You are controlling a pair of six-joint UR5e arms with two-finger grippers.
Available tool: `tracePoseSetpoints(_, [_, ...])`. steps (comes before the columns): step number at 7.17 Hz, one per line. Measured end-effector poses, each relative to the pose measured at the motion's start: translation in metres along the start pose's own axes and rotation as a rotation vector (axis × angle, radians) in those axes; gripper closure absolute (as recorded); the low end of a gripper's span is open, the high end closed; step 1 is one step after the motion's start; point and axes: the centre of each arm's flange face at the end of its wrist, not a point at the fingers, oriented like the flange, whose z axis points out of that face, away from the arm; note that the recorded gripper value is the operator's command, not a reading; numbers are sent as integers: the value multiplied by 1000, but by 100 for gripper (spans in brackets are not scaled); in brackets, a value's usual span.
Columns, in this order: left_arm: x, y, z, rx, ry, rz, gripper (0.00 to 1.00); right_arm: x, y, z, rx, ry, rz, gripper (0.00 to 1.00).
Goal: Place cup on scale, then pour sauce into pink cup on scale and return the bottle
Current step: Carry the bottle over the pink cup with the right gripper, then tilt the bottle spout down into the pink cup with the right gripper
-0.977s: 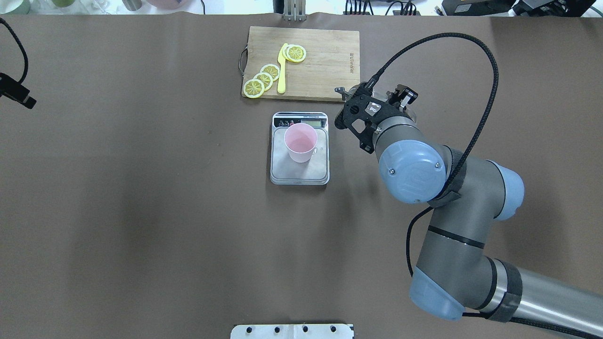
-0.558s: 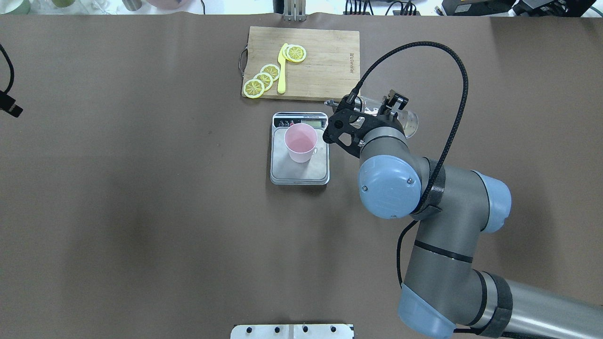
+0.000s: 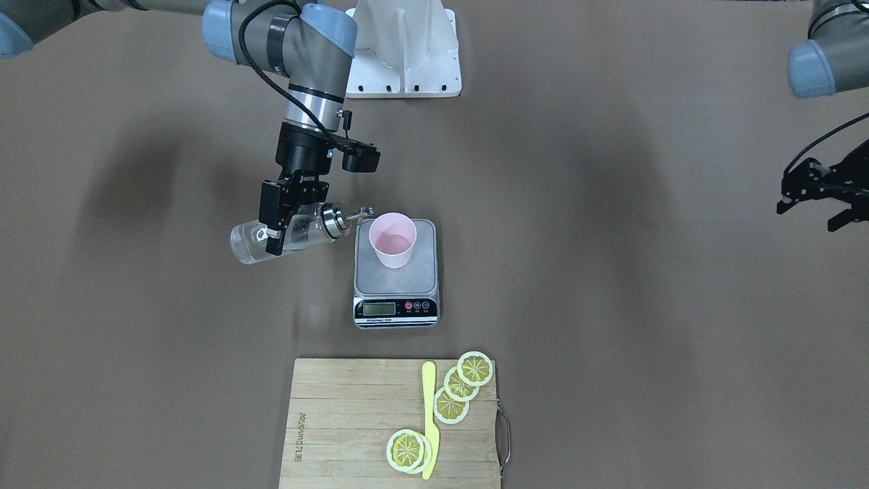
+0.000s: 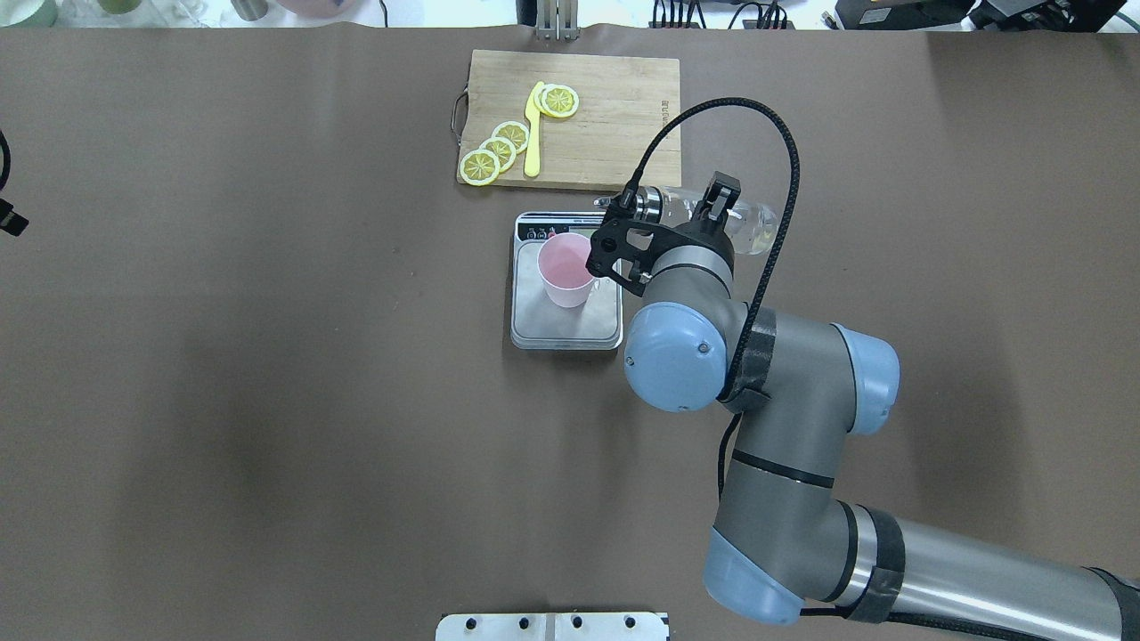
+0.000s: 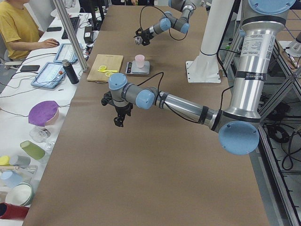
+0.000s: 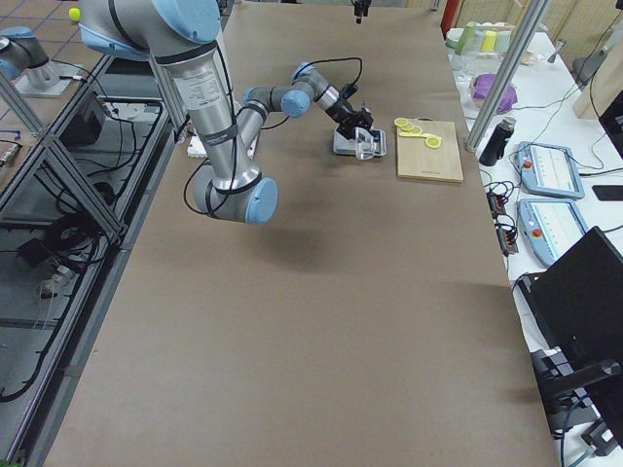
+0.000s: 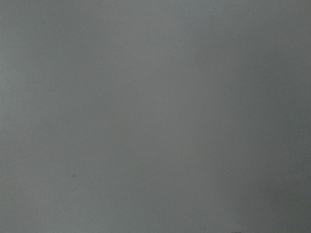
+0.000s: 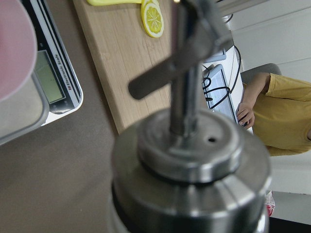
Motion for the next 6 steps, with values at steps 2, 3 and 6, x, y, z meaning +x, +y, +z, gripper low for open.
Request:
tracePoseSetpoints(2, [-2, 1, 0, 3, -1, -1, 16, -8, -9, 11, -20, 24, -38, 79])
tracePoseSetpoints(3, [-3, 2, 0, 4, -1, -2, 16, -9, -10, 12, -30, 29, -55, 79])
tracePoseSetpoints(6, [-3, 4, 0, 2, 10, -5, 16, -9, -5, 17, -82, 71, -116, 79])
